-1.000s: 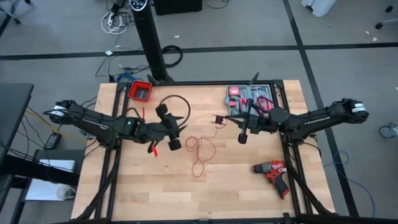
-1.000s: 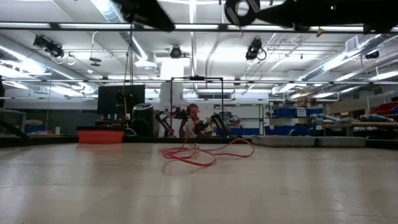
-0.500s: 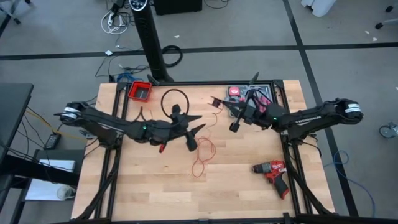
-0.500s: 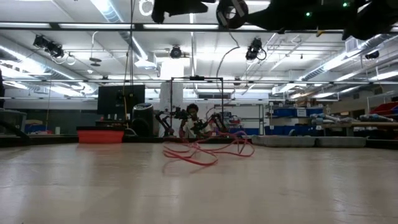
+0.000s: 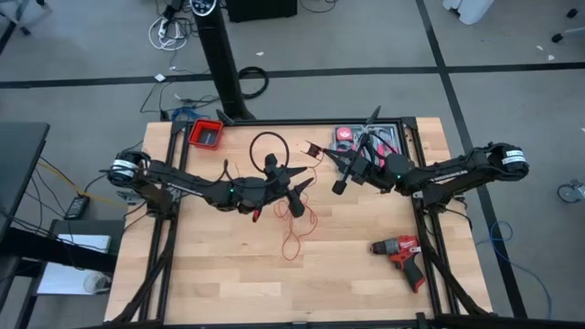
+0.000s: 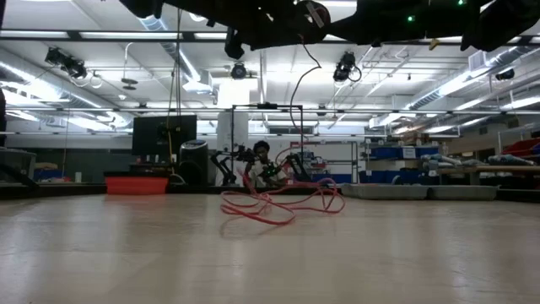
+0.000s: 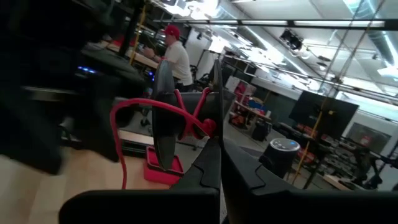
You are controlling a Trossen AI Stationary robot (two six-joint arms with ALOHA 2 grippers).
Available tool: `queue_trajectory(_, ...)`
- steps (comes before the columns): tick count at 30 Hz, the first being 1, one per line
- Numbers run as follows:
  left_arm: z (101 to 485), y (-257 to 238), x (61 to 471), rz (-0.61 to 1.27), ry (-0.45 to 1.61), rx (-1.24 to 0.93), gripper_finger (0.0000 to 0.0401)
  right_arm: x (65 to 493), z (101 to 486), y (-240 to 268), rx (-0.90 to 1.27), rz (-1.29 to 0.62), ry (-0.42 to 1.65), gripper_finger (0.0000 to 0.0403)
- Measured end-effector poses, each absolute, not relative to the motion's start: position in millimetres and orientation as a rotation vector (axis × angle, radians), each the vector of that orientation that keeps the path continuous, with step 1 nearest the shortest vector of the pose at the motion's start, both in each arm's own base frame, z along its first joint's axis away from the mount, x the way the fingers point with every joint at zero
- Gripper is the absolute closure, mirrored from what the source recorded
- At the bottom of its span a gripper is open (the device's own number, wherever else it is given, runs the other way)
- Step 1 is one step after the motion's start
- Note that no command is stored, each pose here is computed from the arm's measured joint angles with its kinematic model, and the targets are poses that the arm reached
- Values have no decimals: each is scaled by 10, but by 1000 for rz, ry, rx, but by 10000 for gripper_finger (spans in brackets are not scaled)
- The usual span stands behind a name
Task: Coil cords
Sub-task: Uncoil the red wire from the black spool
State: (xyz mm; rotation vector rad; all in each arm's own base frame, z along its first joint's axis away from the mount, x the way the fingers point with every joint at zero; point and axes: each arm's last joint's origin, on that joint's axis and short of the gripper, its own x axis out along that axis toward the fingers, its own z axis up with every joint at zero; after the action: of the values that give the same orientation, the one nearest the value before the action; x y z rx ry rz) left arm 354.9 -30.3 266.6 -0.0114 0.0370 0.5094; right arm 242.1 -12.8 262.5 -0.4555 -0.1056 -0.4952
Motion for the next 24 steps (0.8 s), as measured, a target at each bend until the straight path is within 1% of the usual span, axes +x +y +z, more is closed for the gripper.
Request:
queue_trajectory(11,2655,-185,3562,543,39,-11,230,2424,2622,-79,-456,-468,-109,403)
queue_trajectory(15,2655,-180,3563,544,42,-6,243,2428,2605,-80,-462,-462,-91,403)
queue_trajectory(19,2653,-181,3563,543,49,17,284,2432,2589,-77,-467,-452,-75,403)
queue_trajectory(24,2650,-177,3563,544,53,20,360,2432,2588,-78,-467,-451,-74,403)
